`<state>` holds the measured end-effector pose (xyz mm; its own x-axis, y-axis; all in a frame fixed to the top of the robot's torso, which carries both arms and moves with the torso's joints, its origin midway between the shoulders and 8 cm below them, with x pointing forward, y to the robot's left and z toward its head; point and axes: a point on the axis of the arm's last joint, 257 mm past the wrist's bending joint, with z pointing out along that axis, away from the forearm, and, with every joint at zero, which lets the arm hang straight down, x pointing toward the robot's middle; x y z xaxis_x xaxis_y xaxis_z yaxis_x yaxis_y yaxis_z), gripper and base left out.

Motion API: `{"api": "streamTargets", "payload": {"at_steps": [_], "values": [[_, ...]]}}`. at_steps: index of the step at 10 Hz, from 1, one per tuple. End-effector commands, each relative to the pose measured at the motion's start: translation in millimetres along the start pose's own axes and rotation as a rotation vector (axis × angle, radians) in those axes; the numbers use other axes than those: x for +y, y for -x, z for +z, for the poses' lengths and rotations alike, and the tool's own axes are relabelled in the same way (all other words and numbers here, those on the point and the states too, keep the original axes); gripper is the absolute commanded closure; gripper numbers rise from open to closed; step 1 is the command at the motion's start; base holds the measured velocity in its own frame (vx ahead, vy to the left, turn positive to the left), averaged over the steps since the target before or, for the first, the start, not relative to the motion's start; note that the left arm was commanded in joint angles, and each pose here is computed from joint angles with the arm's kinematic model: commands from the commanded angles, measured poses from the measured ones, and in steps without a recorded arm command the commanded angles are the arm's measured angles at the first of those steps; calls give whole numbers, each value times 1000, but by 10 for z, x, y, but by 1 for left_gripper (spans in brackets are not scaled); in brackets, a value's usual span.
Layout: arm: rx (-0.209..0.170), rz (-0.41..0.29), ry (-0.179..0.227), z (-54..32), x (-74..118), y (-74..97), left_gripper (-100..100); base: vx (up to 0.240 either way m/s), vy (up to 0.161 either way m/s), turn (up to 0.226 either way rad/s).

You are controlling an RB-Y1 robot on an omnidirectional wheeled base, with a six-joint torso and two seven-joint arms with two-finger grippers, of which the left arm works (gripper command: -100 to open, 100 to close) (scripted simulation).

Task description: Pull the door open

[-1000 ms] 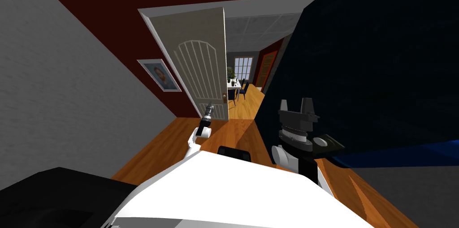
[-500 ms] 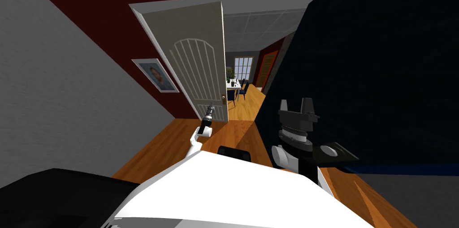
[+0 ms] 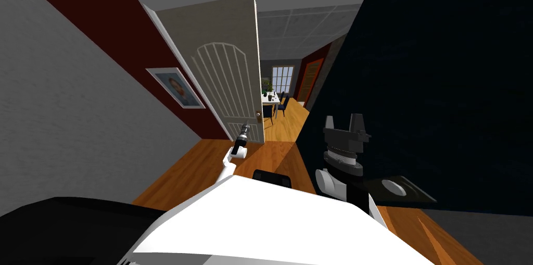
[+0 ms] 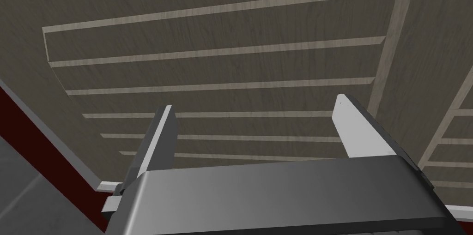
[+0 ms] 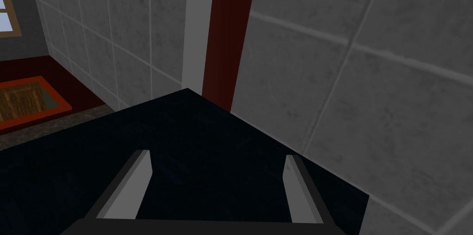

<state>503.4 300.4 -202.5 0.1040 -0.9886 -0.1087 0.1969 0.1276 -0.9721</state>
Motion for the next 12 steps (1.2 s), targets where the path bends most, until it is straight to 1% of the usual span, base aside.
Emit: {"api": "streamTargets", "payload": {"at_steps": [1,2,6,8,11,12], "values": [[-1,-10,22,29,104,-14,-100,99,-8,4],[-3,-21,46,48,217,-23,-100,154,-18,-1],[-6,-43,91,77,432,-45,-100,112,-20,2],[-10,-63,131,95,617,-73,-100,146,-16,1],[-11,-76,156,102,728,-95,-100,117,-12,2],[-13,-85,171,106,797,-111,-100,129,-15,2]]}}
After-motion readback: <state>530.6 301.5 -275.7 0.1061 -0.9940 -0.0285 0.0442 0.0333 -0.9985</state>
